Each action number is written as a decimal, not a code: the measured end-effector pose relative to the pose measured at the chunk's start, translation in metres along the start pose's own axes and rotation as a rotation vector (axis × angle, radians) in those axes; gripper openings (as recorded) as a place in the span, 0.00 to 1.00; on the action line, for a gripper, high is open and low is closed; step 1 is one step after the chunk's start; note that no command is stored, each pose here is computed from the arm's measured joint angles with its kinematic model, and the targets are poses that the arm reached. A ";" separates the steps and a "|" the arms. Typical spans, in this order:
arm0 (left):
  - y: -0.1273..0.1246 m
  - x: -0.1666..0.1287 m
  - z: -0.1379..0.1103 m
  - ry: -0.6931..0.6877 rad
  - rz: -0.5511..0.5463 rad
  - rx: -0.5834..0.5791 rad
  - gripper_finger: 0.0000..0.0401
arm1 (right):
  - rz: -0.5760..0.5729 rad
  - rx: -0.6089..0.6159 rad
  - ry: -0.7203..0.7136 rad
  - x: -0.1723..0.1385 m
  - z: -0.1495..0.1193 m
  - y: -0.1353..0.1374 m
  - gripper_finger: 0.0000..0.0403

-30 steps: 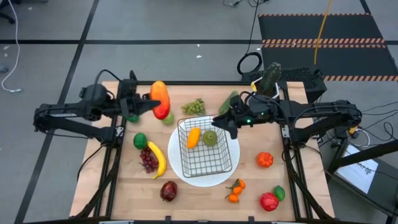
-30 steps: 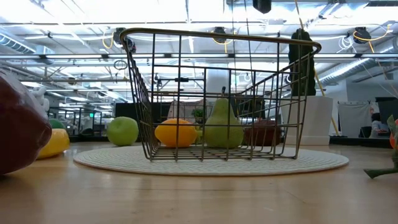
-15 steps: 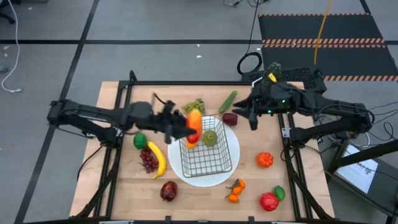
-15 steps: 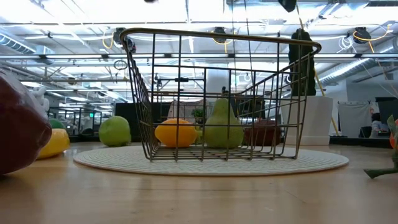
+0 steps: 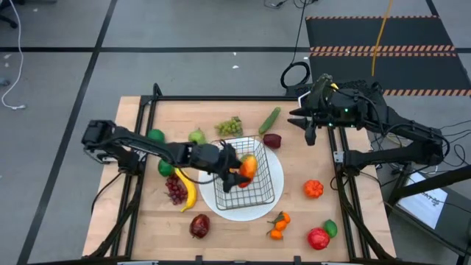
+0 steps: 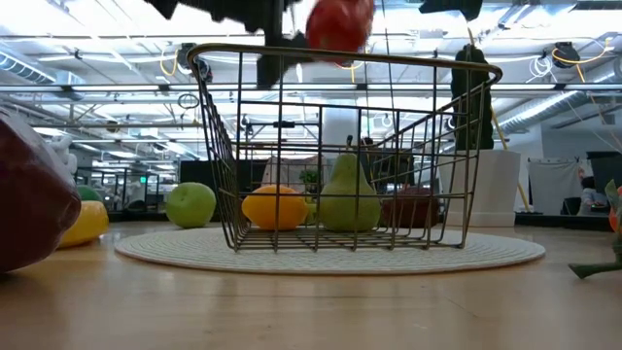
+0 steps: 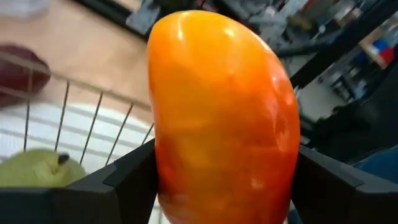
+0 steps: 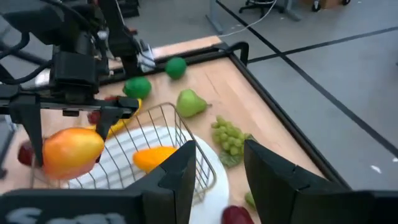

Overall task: Build produce basket
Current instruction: Put the yellow and red mango into the black wire basket, then put the orange pumpkin into the black wire basket

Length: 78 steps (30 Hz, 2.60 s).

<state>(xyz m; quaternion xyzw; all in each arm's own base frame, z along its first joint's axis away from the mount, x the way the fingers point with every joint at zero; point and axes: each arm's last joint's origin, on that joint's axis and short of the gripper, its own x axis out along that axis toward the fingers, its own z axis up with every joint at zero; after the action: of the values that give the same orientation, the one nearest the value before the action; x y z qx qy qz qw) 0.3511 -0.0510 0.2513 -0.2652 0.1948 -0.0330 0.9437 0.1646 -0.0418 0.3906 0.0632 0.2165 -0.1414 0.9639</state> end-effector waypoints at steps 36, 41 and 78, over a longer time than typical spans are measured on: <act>0.008 0.033 -0.044 0.257 -0.099 -0.110 0.93 | -0.038 0.396 0.158 -0.020 -0.021 -0.002 0.32; -0.005 0.007 -0.018 0.186 -0.143 -0.065 0.83 | -0.055 0.532 0.291 -0.023 -0.033 0.004 0.32; -0.054 -0.078 0.022 -0.001 -0.206 -0.123 0.30 | -0.443 0.690 1.074 0.032 -0.096 0.086 0.95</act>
<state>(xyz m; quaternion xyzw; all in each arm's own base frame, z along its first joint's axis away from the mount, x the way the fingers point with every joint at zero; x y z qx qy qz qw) 0.2895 -0.0739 0.3234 -0.3412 0.1680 -0.1176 0.9173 0.1798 0.0502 0.2955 0.3828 0.6158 -0.3460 0.5955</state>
